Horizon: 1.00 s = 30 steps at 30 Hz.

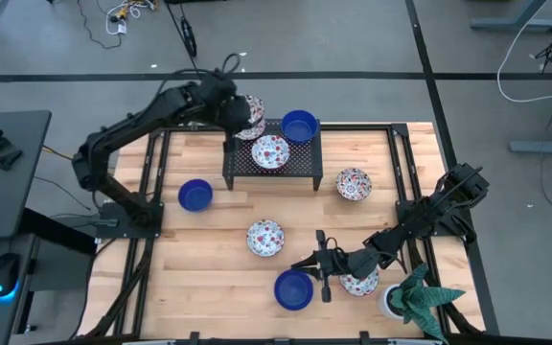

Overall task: Pick & Place Mini bowls
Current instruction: Stack the bottom black bowl on the black bowl on the shelf

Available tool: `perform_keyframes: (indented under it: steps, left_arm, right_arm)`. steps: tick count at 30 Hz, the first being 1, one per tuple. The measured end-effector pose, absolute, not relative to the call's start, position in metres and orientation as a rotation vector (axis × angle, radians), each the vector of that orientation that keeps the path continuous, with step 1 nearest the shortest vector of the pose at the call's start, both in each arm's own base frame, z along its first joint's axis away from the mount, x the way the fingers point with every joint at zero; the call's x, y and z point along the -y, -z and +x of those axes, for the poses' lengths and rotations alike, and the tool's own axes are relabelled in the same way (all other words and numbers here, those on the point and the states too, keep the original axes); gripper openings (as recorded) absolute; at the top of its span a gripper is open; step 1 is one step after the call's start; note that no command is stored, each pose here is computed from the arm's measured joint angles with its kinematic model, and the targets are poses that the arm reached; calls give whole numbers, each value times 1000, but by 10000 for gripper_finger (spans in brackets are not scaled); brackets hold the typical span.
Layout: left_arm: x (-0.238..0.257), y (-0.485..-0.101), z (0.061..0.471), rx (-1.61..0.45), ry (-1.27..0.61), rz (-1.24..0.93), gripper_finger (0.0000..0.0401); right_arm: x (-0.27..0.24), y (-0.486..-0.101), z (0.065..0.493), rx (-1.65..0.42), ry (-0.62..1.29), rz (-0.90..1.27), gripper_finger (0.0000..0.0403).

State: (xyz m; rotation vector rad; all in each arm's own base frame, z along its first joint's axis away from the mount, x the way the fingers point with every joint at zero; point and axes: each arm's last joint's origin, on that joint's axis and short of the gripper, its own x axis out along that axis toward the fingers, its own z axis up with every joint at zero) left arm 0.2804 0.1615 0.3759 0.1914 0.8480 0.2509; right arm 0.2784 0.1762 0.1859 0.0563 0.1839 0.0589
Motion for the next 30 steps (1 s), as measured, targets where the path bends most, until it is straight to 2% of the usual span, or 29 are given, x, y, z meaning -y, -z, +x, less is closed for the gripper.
perform_keyframes:
  steps: [11, 30]
  left_arm:
    - [-184, -344, 305, -926, -300, 184, 13]
    - [-173, -343, 310, -955, -412, 155, 13]
  right_arm:
    - [-176, -186, 278, -184, -59, 60, 20]
    - [-176, -186, 278, -180, -59, 62, 20]
